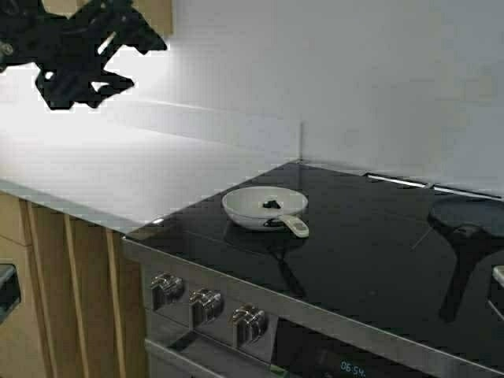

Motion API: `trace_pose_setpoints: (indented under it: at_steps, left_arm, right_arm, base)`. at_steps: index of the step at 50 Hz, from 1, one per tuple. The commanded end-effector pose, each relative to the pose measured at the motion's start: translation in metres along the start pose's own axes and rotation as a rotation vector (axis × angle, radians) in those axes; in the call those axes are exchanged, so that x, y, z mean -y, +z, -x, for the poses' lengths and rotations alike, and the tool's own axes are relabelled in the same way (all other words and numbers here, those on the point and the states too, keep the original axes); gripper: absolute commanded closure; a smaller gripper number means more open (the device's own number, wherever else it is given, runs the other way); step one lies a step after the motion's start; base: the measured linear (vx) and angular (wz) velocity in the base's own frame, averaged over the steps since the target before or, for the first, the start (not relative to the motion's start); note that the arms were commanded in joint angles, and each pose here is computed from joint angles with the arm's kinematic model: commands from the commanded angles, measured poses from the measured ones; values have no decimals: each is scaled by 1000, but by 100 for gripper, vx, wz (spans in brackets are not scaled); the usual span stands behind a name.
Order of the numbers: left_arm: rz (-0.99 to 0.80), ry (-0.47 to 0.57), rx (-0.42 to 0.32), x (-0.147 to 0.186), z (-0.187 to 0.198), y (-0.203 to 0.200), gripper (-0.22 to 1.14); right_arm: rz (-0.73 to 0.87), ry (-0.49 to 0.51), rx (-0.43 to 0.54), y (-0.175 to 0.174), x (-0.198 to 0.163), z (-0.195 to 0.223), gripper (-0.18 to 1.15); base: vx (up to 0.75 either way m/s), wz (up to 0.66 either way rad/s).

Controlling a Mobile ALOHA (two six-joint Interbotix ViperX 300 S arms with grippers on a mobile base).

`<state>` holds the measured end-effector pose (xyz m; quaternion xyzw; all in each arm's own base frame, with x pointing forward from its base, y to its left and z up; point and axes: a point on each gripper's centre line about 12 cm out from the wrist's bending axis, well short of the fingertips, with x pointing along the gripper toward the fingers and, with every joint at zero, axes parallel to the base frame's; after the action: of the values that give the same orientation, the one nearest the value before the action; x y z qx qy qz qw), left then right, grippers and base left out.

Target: Wash the pan

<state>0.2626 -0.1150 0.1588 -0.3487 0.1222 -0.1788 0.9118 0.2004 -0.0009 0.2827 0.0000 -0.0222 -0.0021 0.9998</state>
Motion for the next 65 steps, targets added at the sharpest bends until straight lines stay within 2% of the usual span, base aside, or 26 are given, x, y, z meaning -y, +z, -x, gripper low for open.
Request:
trace_pose_setpoints:
  at_steps: [1, 11, 25, 42, 65]
  left_arm:
    - [58, -36, -14, -6, -27, -21, -9]
    - [180, -88, -77, -24, -63, -73, -9]
    - [371, -50, -159, -59, -100, -135, -9]
    - [541, -86, -177, -70, -143, -168, -9]
    - [626, -116, -204, -76, -194, -209, -9]
  right_arm:
    - [5, 0, 9, 3, 0, -2, 91]
    - [5, 0, 6, 2, 0, -2, 91]
    - [6, 0, 3, 1, 0, -2, 91]
    - [8, 0, -8, -2, 0, -3, 91]
    - [8, 1, -26, -6, 0, -6, 91]
  base:
    - [0, 0]
    - [0, 0]
    - [0, 0]
    - [0, 0]
    - [0, 0]
